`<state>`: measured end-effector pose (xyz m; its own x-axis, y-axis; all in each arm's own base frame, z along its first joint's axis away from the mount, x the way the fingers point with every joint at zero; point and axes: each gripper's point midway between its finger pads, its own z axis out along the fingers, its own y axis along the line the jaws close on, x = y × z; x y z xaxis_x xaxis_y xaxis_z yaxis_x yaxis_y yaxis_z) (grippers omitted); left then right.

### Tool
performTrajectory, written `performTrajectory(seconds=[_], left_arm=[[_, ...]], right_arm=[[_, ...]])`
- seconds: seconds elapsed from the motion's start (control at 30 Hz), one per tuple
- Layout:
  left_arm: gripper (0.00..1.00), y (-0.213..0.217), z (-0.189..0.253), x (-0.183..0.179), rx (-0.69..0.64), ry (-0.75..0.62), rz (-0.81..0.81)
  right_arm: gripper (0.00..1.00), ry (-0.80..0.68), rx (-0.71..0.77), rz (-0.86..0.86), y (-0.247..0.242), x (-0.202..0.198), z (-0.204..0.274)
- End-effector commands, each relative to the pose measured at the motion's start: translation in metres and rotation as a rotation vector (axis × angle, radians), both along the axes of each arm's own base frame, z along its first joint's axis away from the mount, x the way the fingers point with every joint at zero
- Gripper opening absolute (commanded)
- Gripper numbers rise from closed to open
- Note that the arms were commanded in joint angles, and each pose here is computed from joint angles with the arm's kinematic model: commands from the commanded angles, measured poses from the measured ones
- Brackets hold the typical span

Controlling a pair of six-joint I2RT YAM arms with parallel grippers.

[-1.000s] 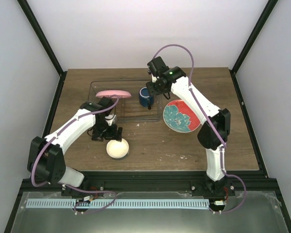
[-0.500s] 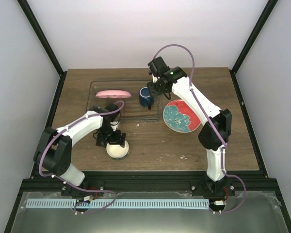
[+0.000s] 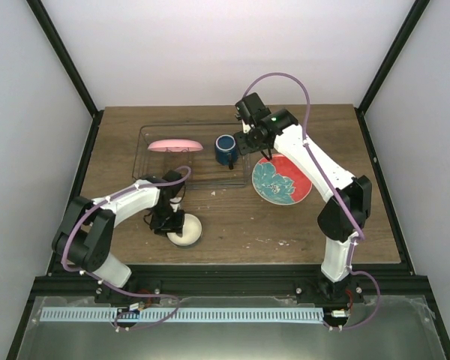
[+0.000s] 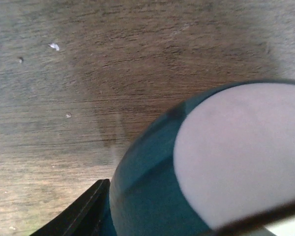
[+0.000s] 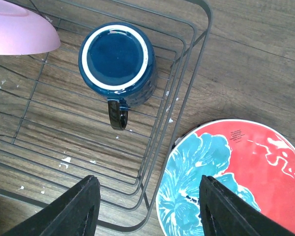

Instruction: Load the mixed dishes into the dish rack

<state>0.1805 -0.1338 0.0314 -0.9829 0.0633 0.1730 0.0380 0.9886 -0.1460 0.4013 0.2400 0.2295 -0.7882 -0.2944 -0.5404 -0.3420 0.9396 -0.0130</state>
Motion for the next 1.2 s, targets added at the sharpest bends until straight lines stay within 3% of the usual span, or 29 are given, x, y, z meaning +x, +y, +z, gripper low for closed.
performTrajectory(seconds=[0.0,0.1,0.4,0.63,0.9,1.07,1.17], left_arm=[[0.43,-0.003,-0.007,0.005,-0.011,-0.034,0.011],[0.37,-0.004,-0.009,0.009,-0.013,-0.048,0.011],[0.00,-0.014,-0.004,0.027,-0.035,-0.080,-0.005],[0.00,-0.032,0.023,0.035,-0.153,-0.145,-0.068],[0.00,-0.052,0.095,0.049,-0.323,-0.359,-0.149],[0.00,-0.067,0.146,0.058,-0.439,-0.499,-0.175],[0.00,-0.066,0.164,0.074,-0.441,-0.568,-0.151]], right_arm=[[0.57,-0.036,0.013,-0.020,-0.006,0.000,0.014],[0.57,-0.034,0.014,-0.020,-0.005,0.001,0.013],[0.57,-0.026,0.004,-0.027,-0.007,0.001,0.010],[0.57,0.006,0.056,-0.007,-0.002,-0.006,0.007],[0.62,0.054,0.238,0.039,-0.008,-0.005,0.013],[0.73,0.068,0.368,0.114,-0.004,-0.002,0.023],[0.82,0.094,0.498,0.188,0.006,-0.005,0.035]])
